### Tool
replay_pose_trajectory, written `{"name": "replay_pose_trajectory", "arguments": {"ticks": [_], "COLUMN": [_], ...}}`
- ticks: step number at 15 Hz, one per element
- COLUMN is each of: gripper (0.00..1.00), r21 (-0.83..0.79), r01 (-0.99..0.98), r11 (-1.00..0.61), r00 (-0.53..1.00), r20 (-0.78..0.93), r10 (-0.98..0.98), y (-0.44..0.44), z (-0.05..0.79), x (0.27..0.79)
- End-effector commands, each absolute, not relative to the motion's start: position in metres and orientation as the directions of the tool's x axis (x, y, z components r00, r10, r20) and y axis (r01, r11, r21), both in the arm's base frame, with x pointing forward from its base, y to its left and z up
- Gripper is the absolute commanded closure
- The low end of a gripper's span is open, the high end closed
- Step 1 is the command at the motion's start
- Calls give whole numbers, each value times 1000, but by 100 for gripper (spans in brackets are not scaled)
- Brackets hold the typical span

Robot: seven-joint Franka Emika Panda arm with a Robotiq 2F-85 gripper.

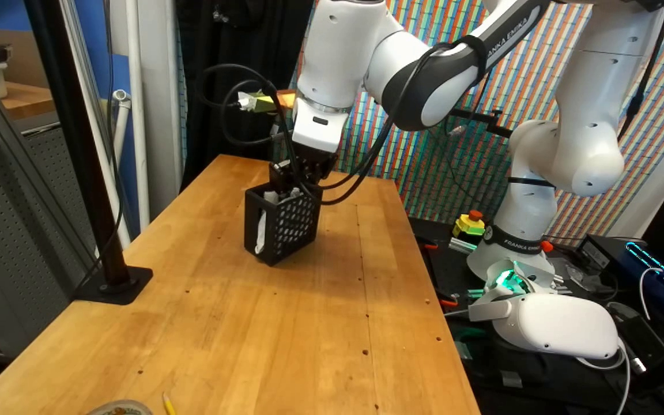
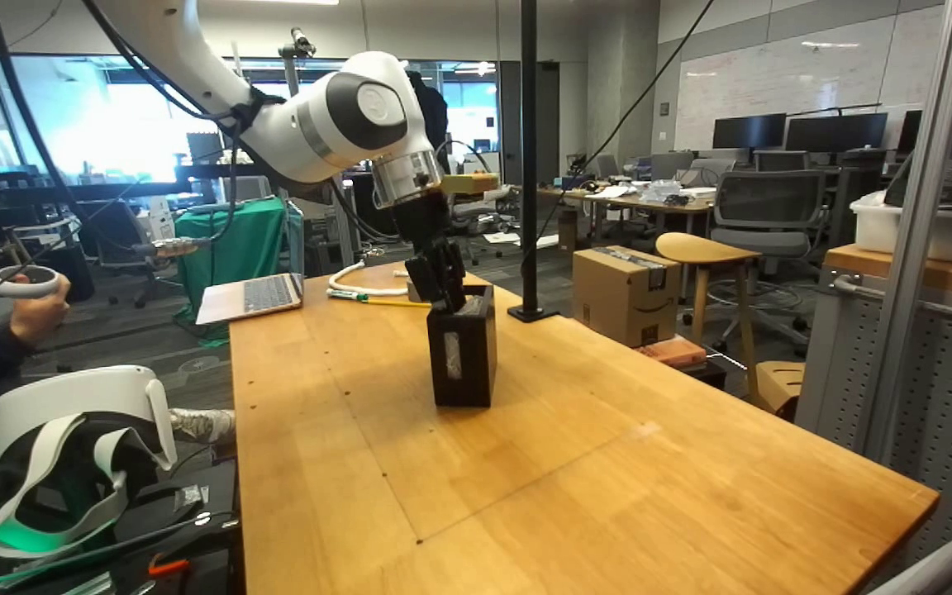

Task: Pick up the cloth and put it in the box

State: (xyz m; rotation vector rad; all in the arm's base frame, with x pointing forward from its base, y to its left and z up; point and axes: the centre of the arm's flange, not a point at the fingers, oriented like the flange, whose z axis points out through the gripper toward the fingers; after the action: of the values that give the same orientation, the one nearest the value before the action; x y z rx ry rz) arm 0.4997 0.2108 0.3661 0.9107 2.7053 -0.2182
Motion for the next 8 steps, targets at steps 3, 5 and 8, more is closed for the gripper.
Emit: {"name": "replay_pose_trajectory", "arguments": {"ticks": [3, 5, 8], "gripper": [0, 26, 33], "r21": [27, 60, 81], "r01": [666, 660, 663], "r11": [745, 749, 744], "r00": [-666, -649, -630], "r20": [-428, -457, -476], "r10": [611, 608, 614], "y": [228, 235, 239], "z": [434, 451, 460], "x": [470, 465, 467]}}
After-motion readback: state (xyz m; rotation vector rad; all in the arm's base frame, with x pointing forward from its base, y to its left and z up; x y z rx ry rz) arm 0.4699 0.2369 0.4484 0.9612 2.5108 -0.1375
